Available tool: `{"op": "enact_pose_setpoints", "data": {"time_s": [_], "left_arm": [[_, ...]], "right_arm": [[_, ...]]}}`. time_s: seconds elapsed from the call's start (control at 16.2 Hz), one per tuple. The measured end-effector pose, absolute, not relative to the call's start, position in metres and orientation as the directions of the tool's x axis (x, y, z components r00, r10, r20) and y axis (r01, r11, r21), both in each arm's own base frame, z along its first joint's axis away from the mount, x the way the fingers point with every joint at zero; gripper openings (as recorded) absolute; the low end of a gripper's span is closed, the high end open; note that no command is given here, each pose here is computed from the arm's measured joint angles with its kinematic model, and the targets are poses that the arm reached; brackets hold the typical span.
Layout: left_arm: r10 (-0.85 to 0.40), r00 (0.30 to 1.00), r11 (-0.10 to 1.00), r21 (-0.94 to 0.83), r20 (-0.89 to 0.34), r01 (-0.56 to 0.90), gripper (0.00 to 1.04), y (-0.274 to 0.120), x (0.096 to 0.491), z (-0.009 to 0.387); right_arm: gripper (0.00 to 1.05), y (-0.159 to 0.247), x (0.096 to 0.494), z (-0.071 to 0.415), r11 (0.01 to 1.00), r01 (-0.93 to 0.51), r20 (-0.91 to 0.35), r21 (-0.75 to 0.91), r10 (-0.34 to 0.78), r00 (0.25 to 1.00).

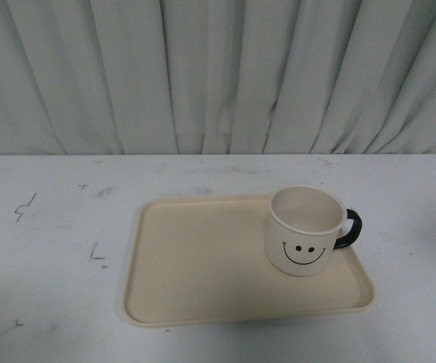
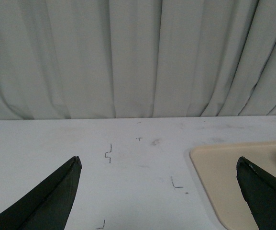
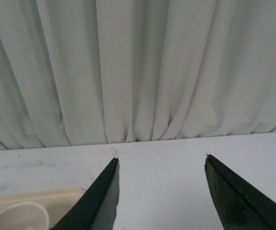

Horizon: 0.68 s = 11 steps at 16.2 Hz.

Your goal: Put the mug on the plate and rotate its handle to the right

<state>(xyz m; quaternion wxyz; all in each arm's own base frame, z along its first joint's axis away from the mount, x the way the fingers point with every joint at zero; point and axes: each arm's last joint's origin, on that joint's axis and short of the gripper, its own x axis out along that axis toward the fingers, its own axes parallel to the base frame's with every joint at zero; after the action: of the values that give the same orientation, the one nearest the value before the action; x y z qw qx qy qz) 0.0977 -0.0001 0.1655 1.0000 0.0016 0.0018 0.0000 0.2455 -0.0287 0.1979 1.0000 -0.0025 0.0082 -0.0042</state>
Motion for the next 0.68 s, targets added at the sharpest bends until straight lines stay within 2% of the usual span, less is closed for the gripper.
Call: {"op": "enact_pose_setpoints", "data": {"time_s": [0.25,0.31,0.37,0.43,0.68], "left_arm": [[0.000,1.000,1.000,0.003,-0.003,0.000,0.98,0.000,0.098,0.166],[-0.001,1.000,1.000,0.003,-0.003,0.001,0.98,0.000,0.098,0.166],[-0.001,1.000,1.000,0.003,-0.003,0.001,0.98,0.000,0.098,0.166],[-0.001,1.000,1.000,0.003,-0.003,0.001,0.98,0.000,0.098,0.166],[0.000,1.000,1.000,0.003,-0.003,0.000,0.98,0.000,0.098,0.166]], "right_arm": [[0.06,-0.015,0.206,0.186,1.000,-0.006,-0.009,-0.006,0.006,1.000],[0.02,-0.013,0.196,0.182,1.000,-0.001,-0.011,-0.004,0.001,1.000],[0.02,-0.008,0.187,0.180,1.000,0.020,-0.010,-0.004,-0.020,1.000],[0.02,0.000,0.178,0.178,1.000,-0.009,-0.009,-0.004,0.009,1.000],[0.02,0.001,0.172,0.176,1.000,-0.012,-0.010,-0.004,0.012,1.000]]}}
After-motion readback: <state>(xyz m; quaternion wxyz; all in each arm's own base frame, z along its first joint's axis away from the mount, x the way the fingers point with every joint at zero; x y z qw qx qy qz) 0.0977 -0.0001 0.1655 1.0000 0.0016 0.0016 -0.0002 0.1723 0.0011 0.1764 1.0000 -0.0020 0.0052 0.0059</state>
